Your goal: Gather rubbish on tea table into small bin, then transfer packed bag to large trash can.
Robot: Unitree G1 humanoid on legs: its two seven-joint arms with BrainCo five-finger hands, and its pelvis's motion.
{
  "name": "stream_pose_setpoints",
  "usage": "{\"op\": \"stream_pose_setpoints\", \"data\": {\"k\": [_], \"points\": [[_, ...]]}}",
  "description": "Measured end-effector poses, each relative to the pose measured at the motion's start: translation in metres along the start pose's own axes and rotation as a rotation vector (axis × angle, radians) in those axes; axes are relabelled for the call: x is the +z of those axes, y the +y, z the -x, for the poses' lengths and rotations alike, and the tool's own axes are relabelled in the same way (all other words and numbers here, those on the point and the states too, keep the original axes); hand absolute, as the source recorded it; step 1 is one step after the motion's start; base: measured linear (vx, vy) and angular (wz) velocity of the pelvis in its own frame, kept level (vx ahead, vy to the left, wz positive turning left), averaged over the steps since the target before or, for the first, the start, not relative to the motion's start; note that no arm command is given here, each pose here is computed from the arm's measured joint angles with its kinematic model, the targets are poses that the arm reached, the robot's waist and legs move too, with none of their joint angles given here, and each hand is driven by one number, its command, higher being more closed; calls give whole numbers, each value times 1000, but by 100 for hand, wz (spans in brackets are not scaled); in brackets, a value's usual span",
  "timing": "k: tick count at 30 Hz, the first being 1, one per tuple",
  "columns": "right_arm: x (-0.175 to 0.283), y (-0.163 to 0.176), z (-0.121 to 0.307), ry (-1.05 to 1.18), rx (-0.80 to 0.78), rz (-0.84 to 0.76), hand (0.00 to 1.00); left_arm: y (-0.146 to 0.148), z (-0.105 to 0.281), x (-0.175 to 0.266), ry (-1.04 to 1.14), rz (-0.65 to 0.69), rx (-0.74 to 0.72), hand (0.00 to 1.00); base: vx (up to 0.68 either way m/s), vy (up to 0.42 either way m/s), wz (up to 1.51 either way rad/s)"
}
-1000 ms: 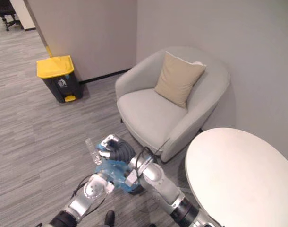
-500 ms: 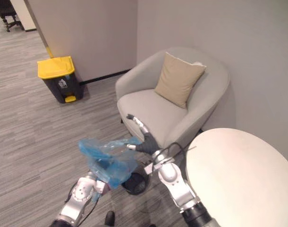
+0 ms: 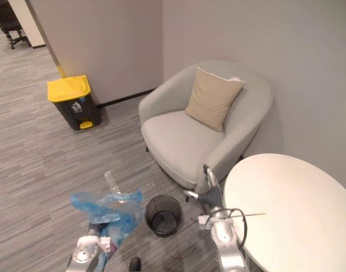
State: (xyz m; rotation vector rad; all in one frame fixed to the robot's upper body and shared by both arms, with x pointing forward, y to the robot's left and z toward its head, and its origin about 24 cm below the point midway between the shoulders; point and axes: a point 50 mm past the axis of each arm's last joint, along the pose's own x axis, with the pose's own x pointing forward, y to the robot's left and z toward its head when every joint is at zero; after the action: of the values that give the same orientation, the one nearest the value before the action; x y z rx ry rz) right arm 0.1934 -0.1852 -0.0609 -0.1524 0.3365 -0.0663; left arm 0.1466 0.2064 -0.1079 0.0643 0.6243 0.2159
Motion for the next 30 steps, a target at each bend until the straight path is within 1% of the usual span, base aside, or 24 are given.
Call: {"op": "stream_pose_setpoints", "data": {"k": [4,7,10,16,20,24,26,28,30], "points": [[-59,-11,17,294,-44,9,0,9,10,-40,180,37,25,100,53,3,4],[-88,-18,31,455,-75,0,0,14,20,-63,294,51,49,100,65,1,3],[-104,-21,38,564,-100,-22,0,14,27,-78,369,48,54,100,56,12,-4],[-101,-15,29,574,-88,-30,0,16,27,-80,388,108,84,100,-28,29,-9],[-87,-1,16,516,-82,-53,0,14,15,-63,316,125,85,100,-143,50,15],[-85,15,17,511,-45,-57,0,6,5,-44,239,144,69,100,-59,-93,91],[-76,16,10,465,-45,-60,0,1,3,-38,212,160,71,100,-150,-173,42],[-66,12,1,419,-58,-54,0,-11,2,-36,210,178,53,100,-204,-174,56],[-64,10,2,407,-78,-50,0,-16,0,-31,190,172,35,100,-144,-159,102]]}}
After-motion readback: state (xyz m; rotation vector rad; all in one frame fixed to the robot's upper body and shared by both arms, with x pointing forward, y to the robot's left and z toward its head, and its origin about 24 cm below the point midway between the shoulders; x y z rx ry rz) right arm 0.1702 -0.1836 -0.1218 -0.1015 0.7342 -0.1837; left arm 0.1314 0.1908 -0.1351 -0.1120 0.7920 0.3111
